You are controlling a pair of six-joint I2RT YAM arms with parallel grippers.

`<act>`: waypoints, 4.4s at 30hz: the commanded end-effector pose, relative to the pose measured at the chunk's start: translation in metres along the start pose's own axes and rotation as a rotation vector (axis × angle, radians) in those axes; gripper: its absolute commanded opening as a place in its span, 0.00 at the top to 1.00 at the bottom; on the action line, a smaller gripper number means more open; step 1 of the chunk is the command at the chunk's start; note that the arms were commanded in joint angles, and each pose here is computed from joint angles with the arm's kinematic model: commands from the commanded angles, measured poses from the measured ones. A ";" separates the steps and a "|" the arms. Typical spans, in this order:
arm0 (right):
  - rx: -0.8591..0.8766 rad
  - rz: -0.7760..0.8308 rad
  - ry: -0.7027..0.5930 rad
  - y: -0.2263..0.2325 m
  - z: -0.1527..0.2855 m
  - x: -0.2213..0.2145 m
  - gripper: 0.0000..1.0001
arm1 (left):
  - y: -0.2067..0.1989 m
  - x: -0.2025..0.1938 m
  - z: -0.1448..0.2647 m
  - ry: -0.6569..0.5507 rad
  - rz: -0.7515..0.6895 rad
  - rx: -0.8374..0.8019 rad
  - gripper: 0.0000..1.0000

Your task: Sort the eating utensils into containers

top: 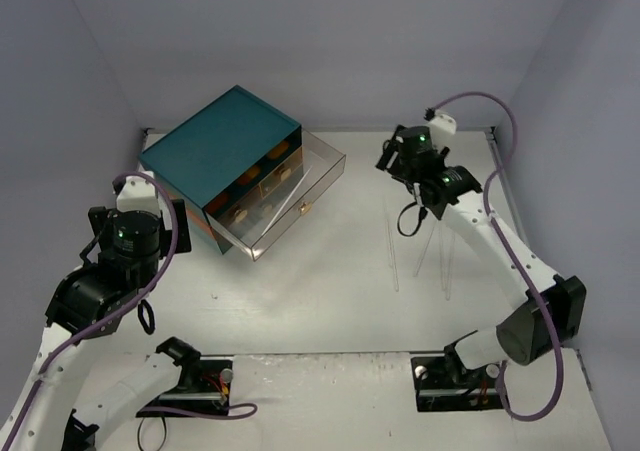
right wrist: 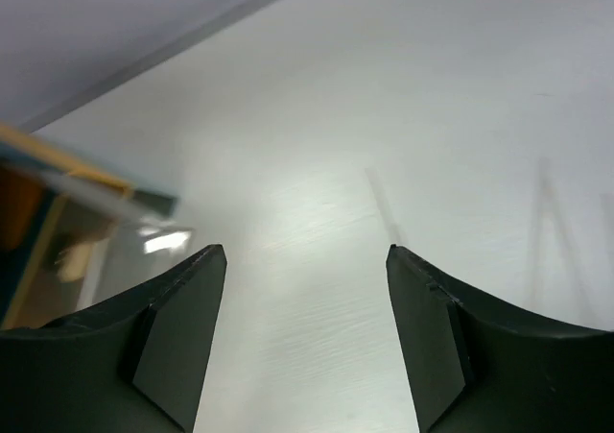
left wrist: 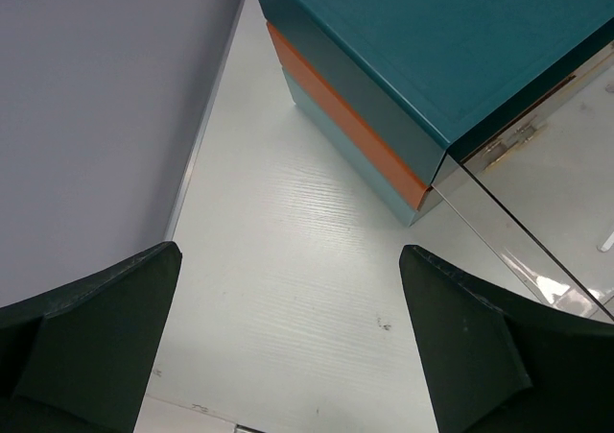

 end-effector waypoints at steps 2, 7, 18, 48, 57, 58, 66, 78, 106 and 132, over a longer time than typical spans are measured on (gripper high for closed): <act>-0.193 0.008 0.162 -0.102 -0.023 -0.031 0.35 | -0.008 0.023 -0.003 -0.053 0.046 -0.028 0.03; -0.294 -0.001 0.274 -0.146 -0.036 -0.066 0.39 | -0.013 0.022 -0.006 -0.038 0.037 -0.043 0.03; -0.360 -0.027 0.479 -0.198 -0.062 -0.137 0.58 | -0.016 0.020 -0.006 -0.029 0.030 -0.064 0.03; 0.136 0.024 0.159 -0.019 -0.017 -0.015 1.00 | -0.017 0.028 -0.007 -0.035 0.035 -0.061 0.02; 0.535 -0.155 0.102 0.146 0.057 0.017 1.00 | -0.019 0.030 -0.007 -0.036 0.049 -0.072 0.03; 0.543 -0.187 0.109 0.161 0.062 0.007 1.00 | -0.020 0.030 -0.006 -0.036 0.050 -0.074 0.03; 0.595 -0.211 0.138 0.235 0.070 -0.054 0.95 | -0.016 0.028 -0.001 -0.049 0.060 -0.079 0.03; 0.446 -0.045 0.015 0.187 0.062 -0.049 0.55 | -0.007 0.026 0.009 -0.076 0.073 -0.083 0.02; -0.455 0.010 0.427 -0.233 -0.031 -0.110 0.51 | -0.022 0.021 0.004 -0.047 0.065 -0.150 0.03; -0.413 0.062 0.600 -0.242 -0.050 -0.176 1.00 | -0.021 0.019 0.005 -0.048 0.069 -0.152 0.03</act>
Point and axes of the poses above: each gripper's point midway between its finger pads, its own z axis back along the fingers, its own y axis along the line the jaws close on, x = y × z, the point moved 3 cm from there along z, back along the fingers, and after that the axes turned 5 degrees about -z, right-handed, at the moved point
